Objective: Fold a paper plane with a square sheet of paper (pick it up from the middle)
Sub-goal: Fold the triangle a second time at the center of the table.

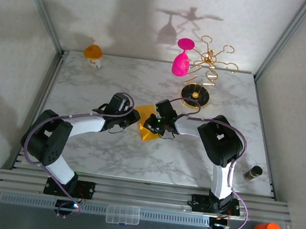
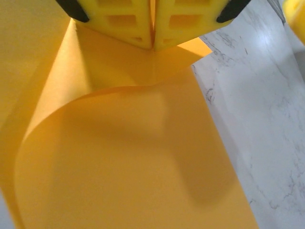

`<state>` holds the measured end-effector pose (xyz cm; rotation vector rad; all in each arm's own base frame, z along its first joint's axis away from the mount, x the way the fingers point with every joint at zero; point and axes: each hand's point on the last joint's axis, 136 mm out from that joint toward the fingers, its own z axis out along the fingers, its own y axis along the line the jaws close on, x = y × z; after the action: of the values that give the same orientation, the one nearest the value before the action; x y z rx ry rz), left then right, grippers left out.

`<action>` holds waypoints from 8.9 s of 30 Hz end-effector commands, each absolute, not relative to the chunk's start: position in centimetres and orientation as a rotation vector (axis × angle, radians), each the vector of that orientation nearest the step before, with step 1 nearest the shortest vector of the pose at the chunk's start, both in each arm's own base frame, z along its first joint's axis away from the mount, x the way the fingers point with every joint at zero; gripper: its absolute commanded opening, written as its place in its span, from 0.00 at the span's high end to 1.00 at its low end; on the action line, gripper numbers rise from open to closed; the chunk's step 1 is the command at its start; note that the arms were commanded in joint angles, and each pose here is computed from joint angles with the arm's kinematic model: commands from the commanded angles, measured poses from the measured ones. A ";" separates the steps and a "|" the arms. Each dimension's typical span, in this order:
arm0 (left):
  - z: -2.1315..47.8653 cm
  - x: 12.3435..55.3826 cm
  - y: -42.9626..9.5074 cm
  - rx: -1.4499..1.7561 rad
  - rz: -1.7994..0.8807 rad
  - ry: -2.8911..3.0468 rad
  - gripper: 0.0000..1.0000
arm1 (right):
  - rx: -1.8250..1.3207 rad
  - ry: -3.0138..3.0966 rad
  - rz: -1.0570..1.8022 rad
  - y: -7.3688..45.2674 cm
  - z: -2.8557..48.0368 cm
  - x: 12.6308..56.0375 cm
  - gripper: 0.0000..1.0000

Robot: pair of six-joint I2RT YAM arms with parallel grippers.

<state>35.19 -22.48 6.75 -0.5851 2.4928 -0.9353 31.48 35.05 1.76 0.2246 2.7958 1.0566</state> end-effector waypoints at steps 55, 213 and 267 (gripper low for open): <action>-0.3 35.0 -23.8 -0.428 -0.672 2.737 1.00 | 0.159 2.693 0.980 32.5 3.6 34.4 0.99; 5.1 33.3 -30.1 -0.330 -0.931 2.632 0.92 | 0.297 2.808 0.769 26.7 -2.4 34.0 1.00; -1.2 33.0 -26.8 -0.206 -0.720 2.789 0.95 | 0.349 2.905 0.631 24.6 -5.2 32.4 1.00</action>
<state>34.62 -29.37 1.69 -0.2097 2.6880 -0.8435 35.81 29.64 1.64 0.2109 2.6744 0.9604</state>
